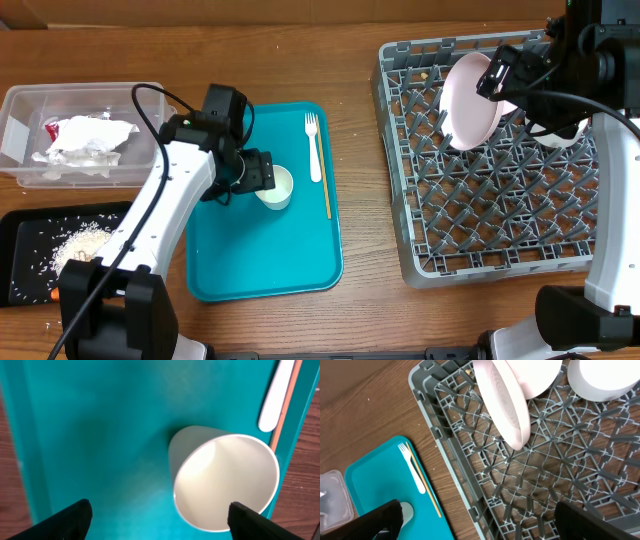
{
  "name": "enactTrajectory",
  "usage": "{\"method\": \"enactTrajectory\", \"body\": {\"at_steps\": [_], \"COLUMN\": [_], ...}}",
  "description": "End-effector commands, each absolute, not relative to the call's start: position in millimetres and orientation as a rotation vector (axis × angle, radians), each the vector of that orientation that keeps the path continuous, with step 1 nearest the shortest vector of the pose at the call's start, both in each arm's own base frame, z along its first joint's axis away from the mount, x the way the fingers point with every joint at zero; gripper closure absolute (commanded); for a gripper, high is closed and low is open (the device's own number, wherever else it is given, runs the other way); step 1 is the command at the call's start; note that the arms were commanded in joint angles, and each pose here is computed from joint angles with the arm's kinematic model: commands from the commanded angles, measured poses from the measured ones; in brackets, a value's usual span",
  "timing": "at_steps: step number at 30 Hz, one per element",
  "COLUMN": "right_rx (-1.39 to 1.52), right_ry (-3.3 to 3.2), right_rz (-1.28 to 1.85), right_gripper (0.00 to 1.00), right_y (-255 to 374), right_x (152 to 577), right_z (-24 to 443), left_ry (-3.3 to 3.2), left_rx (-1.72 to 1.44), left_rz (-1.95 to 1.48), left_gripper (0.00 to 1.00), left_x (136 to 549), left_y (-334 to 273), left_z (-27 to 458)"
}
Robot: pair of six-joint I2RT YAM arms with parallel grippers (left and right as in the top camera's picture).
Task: Sort waste into correct bins and load items into the dishwasher
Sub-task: 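Reach the left gripper to the white paper cup and grip it, then lift the cup with the left gripper and raise it toward the right gripper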
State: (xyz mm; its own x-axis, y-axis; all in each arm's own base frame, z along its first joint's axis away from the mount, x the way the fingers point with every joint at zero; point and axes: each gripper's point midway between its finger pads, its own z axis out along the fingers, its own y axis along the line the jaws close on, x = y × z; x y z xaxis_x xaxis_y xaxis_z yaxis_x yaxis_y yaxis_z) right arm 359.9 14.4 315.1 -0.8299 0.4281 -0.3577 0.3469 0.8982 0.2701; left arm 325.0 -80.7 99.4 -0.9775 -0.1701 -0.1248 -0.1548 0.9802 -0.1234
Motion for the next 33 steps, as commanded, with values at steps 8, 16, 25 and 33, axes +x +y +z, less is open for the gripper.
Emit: {"method": "enactTrajectory", "body": {"at_steps": [8,16,25,33], "right_rx": [0.551,0.529,0.528,0.496], "right_ry": [2.601,2.618,2.614,2.545], "right_rz": [0.300,0.400,0.401,0.434], "right_gripper": [0.00,0.00,0.00,0.00], "right_y": [17.6,30.7,30.7,33.6], "right_x": [367.9,365.6,366.3,381.7], "right_z": [323.4,324.4,324.8,334.5], "left_ry": [3.013,2.978,2.971,2.842], "left_rx": [-0.222,-0.238,-0.237,-0.131], "left_rz": [-0.246,-0.259,-0.263,-0.747], "left_gripper": [0.28,0.61,0.96,0.96], "left_x": [312.1,317.6,320.2,342.6], "left_y": [-88.8,-89.9,-90.6,-136.8], "left_z": [65.0,56.9,61.8,145.7]}}
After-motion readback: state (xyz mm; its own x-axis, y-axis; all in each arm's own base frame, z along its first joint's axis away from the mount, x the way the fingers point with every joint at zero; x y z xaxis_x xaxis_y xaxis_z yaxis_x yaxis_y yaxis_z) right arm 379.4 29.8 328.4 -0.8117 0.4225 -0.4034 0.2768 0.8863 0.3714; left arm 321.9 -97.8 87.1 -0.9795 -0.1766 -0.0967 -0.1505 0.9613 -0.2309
